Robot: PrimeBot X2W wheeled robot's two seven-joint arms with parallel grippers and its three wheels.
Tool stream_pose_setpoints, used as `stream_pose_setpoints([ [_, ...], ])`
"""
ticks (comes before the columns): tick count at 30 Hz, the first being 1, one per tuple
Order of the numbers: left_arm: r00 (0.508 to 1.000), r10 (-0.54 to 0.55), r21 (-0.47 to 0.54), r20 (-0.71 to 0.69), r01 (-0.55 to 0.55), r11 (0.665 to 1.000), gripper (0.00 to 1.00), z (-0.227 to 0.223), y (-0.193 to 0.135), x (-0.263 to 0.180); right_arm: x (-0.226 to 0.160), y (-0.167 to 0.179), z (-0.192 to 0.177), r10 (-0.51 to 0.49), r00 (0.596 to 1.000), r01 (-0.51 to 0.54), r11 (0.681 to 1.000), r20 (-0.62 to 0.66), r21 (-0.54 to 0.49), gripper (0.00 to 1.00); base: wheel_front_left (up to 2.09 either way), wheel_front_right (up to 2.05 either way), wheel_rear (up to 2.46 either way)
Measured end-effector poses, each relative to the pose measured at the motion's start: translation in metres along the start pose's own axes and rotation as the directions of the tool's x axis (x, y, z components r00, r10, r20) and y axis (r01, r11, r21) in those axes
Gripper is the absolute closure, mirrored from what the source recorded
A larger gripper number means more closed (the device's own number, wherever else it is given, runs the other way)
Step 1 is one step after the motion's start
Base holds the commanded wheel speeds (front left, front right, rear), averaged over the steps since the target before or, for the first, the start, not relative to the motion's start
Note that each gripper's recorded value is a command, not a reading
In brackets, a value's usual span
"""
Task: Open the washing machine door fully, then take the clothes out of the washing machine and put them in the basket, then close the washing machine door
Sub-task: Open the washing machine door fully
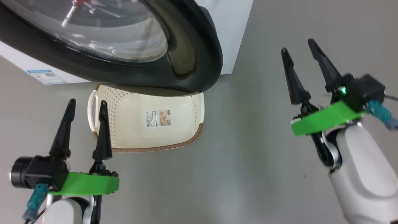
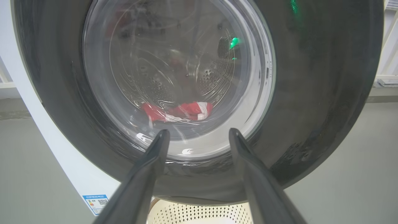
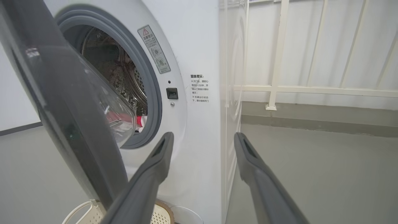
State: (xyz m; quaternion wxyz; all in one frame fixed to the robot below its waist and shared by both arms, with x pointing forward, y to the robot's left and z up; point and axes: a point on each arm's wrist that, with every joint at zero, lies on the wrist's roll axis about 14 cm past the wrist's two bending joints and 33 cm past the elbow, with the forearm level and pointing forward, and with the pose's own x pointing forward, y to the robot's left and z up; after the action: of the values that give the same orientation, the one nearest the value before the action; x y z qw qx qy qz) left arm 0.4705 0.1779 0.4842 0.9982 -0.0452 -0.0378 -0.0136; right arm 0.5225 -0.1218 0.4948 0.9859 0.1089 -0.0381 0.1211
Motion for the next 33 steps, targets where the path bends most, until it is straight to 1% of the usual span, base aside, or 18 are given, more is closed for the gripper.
stream_pose_setpoints([
  [3,1.000,0.001,0.000,-0.006,-0.001,1.000,0.00,-0.002,0.000,-0.003,-0.010,-0.003,0.006,-0.026,0.999,0.026,1.000,0.028,-0.004,0.00,0.00,0.00,0.00],
  [11,1.000,0.003,0.002,0.005,-0.003,1.000,0.00,0.003,0.001,-0.004,-0.034,-0.007,0.006,-0.068,0.997,0.068,0.998,0.033,-0.008,0.00,0.00,0.00,0.00],
  [18,1.000,0.002,0.002,-0.005,-0.002,1.000,0.00,0.001,0.000,-0.009,-0.050,-0.014,-0.004,-0.101,0.995,0.101,0.995,0.003,-0.001,0.00,0.00,0.00,0.00],
  [33,1.000,0.001,0.003,-0.004,-0.001,1.000,0.00,0.002,0.000,-0.010,-0.053,-0.006,-0.008,-0.085,0.996,0.085,0.996,-0.010,0.012,0.00,0.00,0.00,0.00],
])
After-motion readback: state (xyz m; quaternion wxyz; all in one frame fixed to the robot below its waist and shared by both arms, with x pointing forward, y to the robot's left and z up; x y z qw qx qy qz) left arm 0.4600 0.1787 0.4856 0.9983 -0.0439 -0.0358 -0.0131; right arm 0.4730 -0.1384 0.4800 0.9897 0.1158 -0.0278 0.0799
